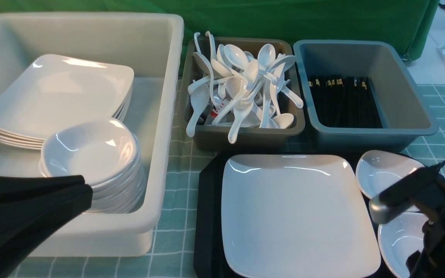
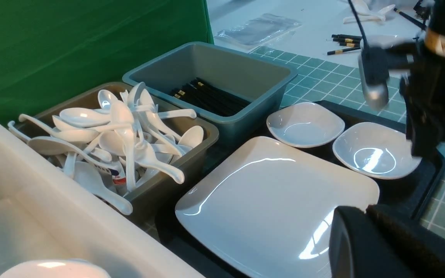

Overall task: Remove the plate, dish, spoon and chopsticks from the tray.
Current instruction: Use the right arm to grab a small plate from the dinner plate

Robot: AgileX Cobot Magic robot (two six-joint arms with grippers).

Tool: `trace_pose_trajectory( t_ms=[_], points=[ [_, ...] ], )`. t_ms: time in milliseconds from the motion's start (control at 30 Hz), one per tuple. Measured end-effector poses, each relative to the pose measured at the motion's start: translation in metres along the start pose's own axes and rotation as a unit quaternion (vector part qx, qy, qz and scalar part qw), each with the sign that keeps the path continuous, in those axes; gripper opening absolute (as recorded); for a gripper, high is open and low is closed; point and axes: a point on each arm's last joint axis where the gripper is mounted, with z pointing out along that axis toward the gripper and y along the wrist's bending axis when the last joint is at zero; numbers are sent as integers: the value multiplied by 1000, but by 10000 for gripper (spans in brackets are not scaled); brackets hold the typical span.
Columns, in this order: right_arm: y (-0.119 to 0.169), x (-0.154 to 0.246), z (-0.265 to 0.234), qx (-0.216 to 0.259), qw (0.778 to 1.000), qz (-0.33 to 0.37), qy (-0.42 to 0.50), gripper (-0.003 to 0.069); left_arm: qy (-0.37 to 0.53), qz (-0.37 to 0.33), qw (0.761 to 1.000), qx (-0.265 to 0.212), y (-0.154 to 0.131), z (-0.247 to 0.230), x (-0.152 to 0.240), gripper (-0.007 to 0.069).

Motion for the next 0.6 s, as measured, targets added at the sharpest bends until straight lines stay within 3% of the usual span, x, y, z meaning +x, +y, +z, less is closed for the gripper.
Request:
trace_pose_trajectory(
  t_ms=[100, 333, 600],
  points=[
    [2, 4, 15, 7, 1000, -11, -24, 498, -9, 0, 1000, 8, -2, 0, -2, 17],
    [-3, -7, 25, 55, 991, -62, -108, 514, -11, -2, 1000, 20, -4, 0, -2, 17],
    [-4, -13, 50, 56, 994, -78, -59, 514, 1, 2, 999, 37, -7, 0, 0, 17]
  ],
)
